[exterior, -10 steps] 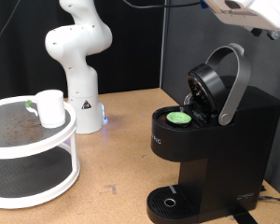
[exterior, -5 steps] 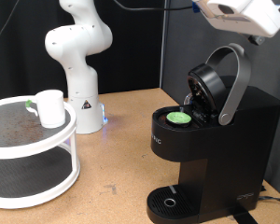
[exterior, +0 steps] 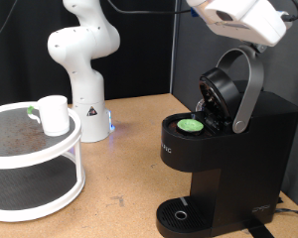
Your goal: Make a cup of coffee with the keurig machine
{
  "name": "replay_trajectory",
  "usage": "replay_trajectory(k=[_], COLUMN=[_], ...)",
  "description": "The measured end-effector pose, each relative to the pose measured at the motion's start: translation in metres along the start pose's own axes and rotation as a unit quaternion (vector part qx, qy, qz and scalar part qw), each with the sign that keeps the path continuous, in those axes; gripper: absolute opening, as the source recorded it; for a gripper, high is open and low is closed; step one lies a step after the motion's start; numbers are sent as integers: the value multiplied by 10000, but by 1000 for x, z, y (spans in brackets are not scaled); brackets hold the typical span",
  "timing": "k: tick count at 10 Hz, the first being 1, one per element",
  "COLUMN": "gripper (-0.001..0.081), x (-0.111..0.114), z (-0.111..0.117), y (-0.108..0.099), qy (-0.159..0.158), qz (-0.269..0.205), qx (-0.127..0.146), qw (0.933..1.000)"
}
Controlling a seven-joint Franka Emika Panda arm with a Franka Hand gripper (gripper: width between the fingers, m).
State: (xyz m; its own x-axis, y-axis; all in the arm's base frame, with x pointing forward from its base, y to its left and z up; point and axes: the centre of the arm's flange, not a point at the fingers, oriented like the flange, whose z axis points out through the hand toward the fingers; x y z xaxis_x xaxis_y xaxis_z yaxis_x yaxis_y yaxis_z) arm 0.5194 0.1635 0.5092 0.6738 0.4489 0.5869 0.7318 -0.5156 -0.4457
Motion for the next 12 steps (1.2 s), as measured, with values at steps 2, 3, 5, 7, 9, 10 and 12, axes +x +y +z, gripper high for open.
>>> replay_trajectory(k=[2, 3, 5, 7, 9, 10, 12], gripper=[3, 3, 3, 3, 3, 3, 3], x=[-7, -12, -29, -52, -79, -90, -109], z=[-11, -20, -41, -56, -60, -60, -62], y=[6, 9, 19, 37, 59, 69, 83], qy=[-43, -106, -387, -627, -806, -846, -857], qz=[-8, -30, -3, 49, 206, 258, 257], qx=[130, 237, 386, 228, -113, -234, -296], qw=[9999, 9997, 9985, 9978, 9965, 9958, 9955])
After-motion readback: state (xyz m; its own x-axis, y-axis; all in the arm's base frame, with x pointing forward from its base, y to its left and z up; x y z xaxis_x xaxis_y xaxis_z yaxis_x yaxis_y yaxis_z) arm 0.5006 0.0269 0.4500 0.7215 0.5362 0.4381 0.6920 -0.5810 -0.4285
